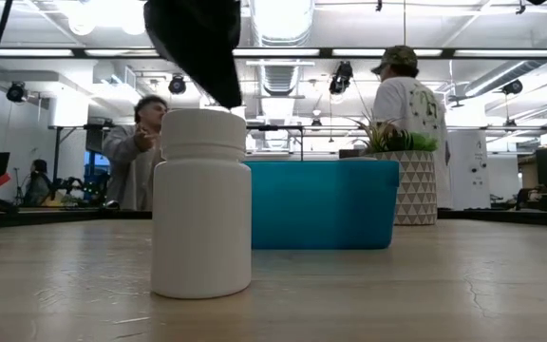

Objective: Pick and place pill bottles into a basket
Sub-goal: Put the white pill bottle into the blue bin, then return to Home Position

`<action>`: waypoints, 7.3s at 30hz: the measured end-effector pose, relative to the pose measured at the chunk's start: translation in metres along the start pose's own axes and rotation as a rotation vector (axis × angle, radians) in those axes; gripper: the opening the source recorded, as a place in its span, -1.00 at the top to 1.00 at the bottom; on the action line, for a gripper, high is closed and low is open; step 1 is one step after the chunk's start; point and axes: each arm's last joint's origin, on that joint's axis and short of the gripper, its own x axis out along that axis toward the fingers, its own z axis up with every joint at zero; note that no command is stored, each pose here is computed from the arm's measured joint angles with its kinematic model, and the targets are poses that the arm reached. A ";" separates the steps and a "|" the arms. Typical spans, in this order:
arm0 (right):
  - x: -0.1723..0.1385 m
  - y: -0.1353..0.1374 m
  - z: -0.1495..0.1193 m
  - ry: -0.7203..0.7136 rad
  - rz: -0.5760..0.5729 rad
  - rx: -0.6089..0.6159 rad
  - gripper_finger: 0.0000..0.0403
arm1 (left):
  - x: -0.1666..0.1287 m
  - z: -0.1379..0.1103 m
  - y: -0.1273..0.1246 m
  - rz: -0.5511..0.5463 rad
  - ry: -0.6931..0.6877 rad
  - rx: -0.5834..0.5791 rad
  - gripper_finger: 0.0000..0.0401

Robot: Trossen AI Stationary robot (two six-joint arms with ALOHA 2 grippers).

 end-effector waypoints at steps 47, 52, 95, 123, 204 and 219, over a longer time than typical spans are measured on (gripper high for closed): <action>0.000 0.000 0.000 0.000 0.000 -0.004 0.84 | 0.046 -0.015 0.008 0.009 0.085 0.050 -0.27; 0.000 0.000 0.000 0.001 -0.001 -0.004 0.84 | 0.045 -0.014 0.007 0.005 0.081 0.050 -0.04; 0.002 0.001 0.000 0.005 -0.004 -0.010 0.84 | -0.067 0.075 0.087 0.142 -0.138 -0.630 0.16; 0.001 0.001 0.000 0.004 -0.003 -0.032 0.84 | 0.015 0.066 0.110 0.293 0.033 -0.641 0.16; -0.005 0.009 0.012 -0.104 0.139 -0.056 0.84 | -0.207 0.042 0.105 0.190 -0.512 -0.475 -0.28; -0.095 0.003 0.059 -0.709 0.237 -0.129 0.96 | -0.330 -0.023 0.131 0.297 -0.806 -0.176 0.47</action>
